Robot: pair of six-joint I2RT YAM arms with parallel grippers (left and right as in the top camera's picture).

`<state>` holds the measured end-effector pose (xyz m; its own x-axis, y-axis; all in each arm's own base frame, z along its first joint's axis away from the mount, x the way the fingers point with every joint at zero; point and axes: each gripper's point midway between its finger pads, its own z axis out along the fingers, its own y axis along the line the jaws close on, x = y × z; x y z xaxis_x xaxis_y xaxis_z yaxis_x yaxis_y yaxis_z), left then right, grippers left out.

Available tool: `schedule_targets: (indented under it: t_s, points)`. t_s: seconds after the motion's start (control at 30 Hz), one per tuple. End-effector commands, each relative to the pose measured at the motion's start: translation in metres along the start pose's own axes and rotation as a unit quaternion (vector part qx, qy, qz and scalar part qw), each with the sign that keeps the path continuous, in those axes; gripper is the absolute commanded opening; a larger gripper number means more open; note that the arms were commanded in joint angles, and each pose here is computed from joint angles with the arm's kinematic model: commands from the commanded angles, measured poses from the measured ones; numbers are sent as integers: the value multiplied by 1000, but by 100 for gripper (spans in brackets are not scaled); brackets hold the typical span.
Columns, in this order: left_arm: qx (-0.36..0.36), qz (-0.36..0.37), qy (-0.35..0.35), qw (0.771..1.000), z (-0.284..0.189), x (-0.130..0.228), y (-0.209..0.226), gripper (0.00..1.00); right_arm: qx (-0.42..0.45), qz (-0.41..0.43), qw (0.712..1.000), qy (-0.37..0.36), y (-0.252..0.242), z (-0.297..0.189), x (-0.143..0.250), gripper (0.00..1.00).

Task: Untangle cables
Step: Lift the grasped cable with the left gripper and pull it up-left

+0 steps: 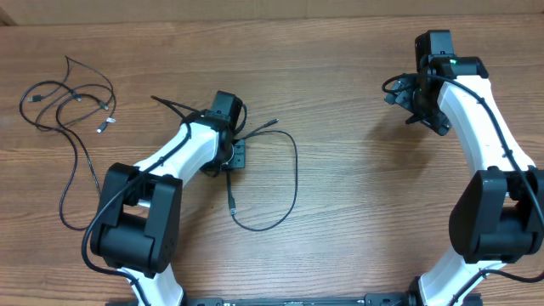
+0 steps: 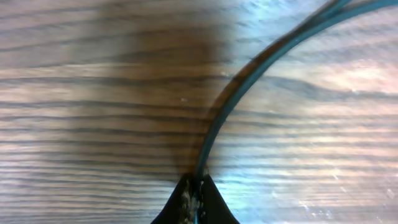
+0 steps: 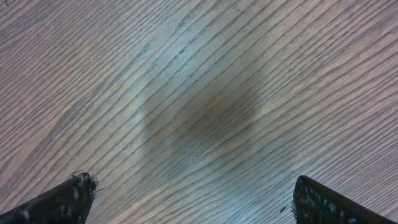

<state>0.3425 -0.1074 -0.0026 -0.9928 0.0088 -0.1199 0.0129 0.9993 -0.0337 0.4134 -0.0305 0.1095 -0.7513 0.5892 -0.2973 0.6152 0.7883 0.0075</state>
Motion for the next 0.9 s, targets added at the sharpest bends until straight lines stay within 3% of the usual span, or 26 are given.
schedule_targets:
  t_s: [0.0, 0.5, 0.73, 0.83, 0.87]
  points:
    - [75, 26, 76, 994, 15, 34, -22, 4, 1, 0, 1000, -8, -2, -4, -2, 100]
    - [145, 28, -157, 976, -146, -38, -44, 4, 1, 0, 1000, -8, -2, -4, -2, 100]
    - [73, -15, -302, 950, -230, -62, -9, 4, 1, 0, 1000, -8, -2, -4, -2, 100]
    - [22, -43, -371, 927, -264, -71, 15, 4, 1, 0, 1000, -8, -2, -4, -2, 100]
    - [-20, -67, -410, 909, -285, -74, 34, 4, 1, 0, 1000, -8, -2, -4, -2, 100]
